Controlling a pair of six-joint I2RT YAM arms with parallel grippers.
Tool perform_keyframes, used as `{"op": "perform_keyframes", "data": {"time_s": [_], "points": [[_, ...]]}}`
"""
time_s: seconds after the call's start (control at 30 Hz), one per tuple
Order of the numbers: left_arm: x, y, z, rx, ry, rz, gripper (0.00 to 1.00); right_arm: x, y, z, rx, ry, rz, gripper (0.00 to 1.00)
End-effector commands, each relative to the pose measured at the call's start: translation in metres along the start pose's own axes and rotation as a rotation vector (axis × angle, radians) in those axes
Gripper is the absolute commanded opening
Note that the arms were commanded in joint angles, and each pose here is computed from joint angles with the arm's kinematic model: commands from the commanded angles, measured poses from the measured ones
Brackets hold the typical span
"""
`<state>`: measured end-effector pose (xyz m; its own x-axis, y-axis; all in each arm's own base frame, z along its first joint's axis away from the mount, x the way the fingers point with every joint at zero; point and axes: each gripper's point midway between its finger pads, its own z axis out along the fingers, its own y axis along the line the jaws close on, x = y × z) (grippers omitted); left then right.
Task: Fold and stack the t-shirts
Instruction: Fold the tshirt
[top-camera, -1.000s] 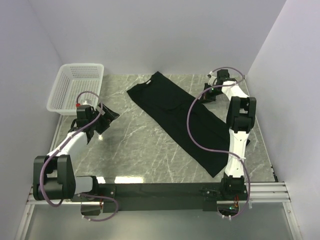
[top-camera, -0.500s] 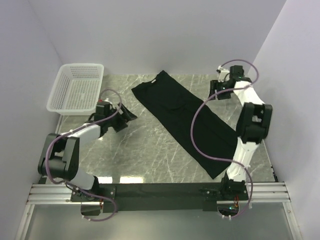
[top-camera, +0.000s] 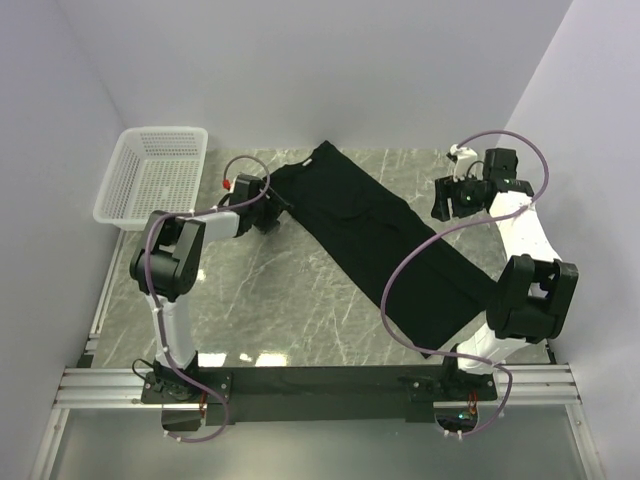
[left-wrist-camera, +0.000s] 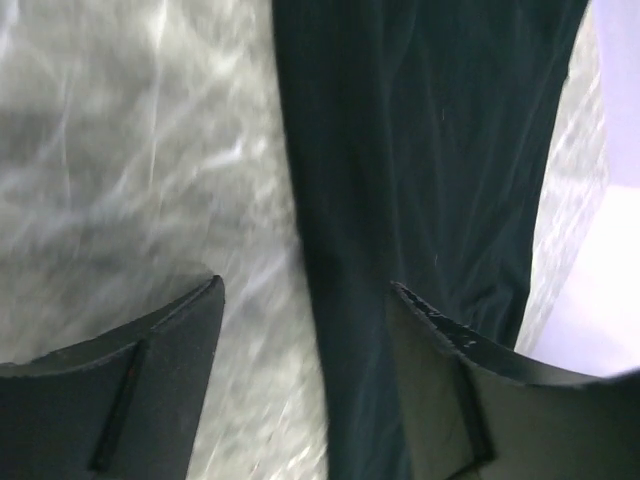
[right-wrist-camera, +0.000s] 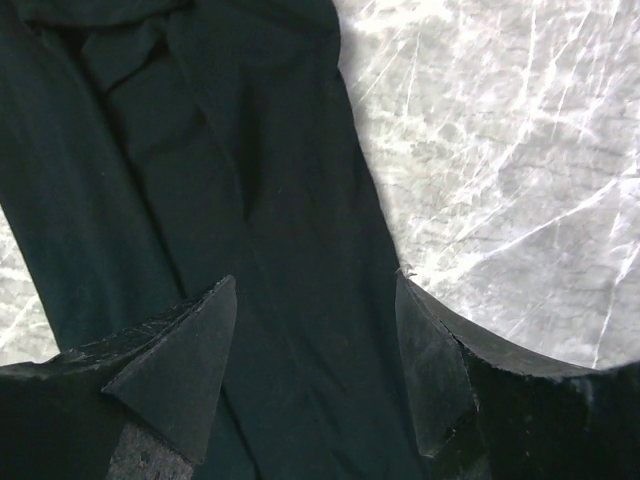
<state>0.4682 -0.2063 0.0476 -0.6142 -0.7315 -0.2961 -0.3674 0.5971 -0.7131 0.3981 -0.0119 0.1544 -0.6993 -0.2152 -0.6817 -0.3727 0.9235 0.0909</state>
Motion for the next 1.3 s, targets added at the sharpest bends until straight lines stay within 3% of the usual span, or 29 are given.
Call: {"op": "perform_keyframes", "data": {"time_s": [0.0, 0.3, 0.4, 0.63, 1.27], "points": [[-0.008, 0.016, 0.016, -0.112, -0.050, -0.049, 0.70, -0.012, 0.003, -0.013, 0.003, -0.066, -0.019, 0.72], [-0.022, 0.021, 0.047, -0.189, -0.082, -0.072, 0.53, -0.013, 0.001, -0.013, -0.006, -0.073, 0.023, 0.71], [-0.021, 0.020, 0.056, -0.190, -0.076, -0.082, 0.41, -0.015, -0.001, -0.015, 0.000, -0.081, 0.028, 0.71], [-0.037, 0.011, 0.063, -0.163, -0.112, -0.065, 0.01, -0.012, -0.006, -0.019, 0.008, -0.086, 0.046, 0.71], [-0.146, 0.061, 0.009, -0.265, -0.274, -0.047, 0.01, -0.010, -0.012, -0.021, 0.013, -0.090, 0.057, 0.71]]}}
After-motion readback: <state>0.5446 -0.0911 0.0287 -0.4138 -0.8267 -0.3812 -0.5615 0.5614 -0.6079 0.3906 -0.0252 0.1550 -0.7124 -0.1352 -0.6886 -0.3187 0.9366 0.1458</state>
